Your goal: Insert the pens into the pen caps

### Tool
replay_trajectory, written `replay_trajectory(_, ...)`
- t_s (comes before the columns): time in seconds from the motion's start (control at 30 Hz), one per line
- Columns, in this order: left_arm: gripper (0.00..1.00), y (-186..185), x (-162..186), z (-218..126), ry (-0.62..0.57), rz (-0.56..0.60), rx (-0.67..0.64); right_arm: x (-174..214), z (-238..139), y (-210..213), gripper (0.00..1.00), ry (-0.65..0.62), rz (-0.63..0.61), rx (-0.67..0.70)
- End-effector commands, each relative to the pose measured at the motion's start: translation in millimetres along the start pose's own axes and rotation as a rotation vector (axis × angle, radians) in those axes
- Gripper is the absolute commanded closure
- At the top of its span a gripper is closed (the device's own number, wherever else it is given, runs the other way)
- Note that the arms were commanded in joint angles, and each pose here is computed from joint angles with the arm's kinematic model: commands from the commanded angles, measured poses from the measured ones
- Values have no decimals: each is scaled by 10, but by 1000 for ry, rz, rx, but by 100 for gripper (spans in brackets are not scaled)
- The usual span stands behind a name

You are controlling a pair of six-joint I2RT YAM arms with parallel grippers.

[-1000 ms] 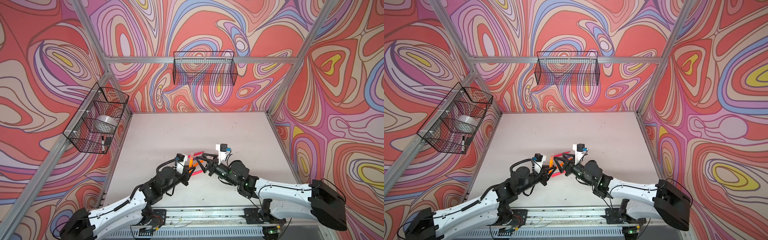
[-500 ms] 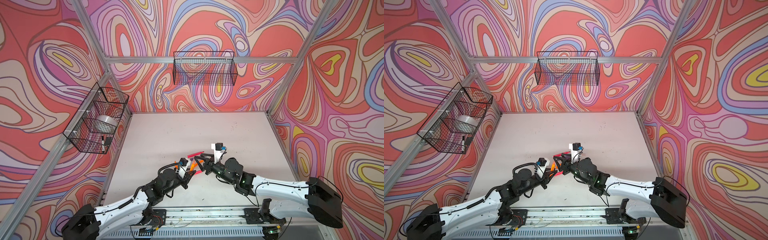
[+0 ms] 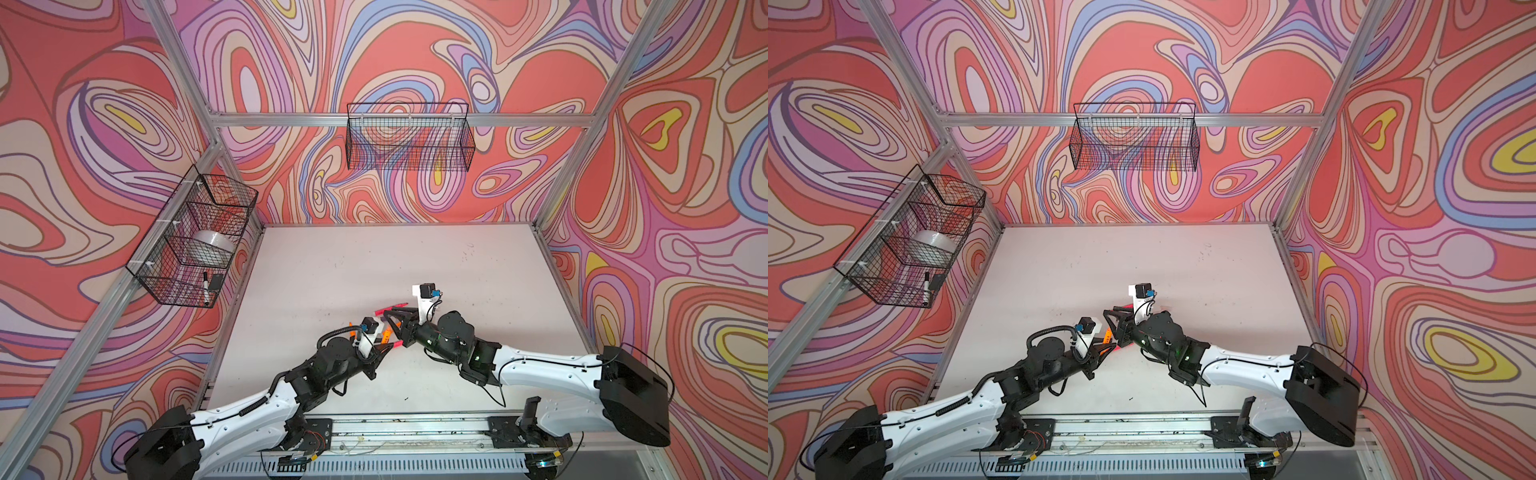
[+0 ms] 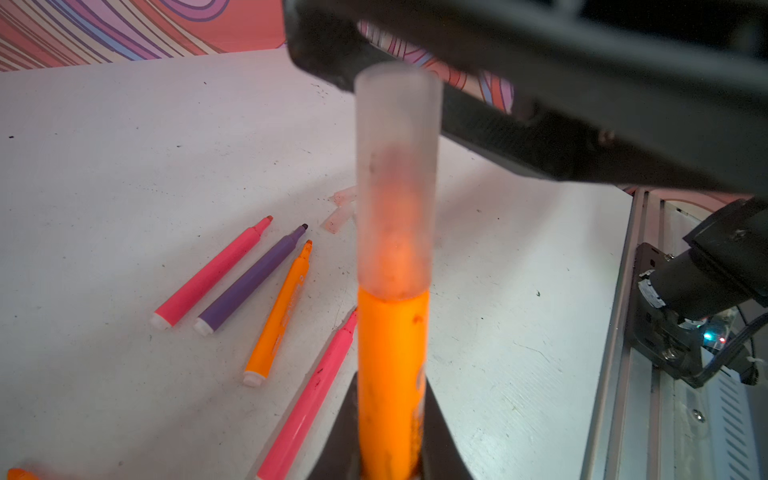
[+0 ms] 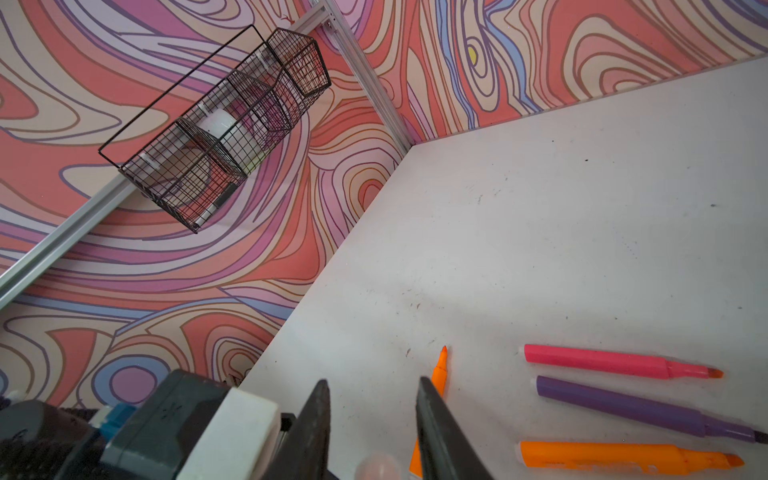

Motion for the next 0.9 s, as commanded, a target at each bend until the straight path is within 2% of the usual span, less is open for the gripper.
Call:
replay_trajectory(0.0, 100, -50, -143, -3, -49, 17, 24, 31, 37, 26, 72, 18, 0, -2)
replay_trajectory(0.27, 100, -44, -148, 3, -53, 10, 20, 89, 59, -8, 90, 42, -1, 7)
replay_trajectory(0.4, 100, 38, -170, 13, -62, -1, -31, 137, 69, -12, 99, 62, 4, 6)
replay_trajectory(0.6, 100, 309, -376, -12, -66, 13, -207, 302, 15, -60, 100, 72, -14, 107)
replay_trajectory(0.87, 100, 465, -686, -93, -108, 31, -319, 675, 90, -179, 100, 111, 15, 181)
Point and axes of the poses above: each gripper's point midway between its finger pads, its own z axis out along the fingers, its own y axis along the line the jaws close on, x = y × z, the point moved 1 cm from there along -z, back along the fingers, and after that the axes turned 10 degrees about z, right-handed, at the moved point
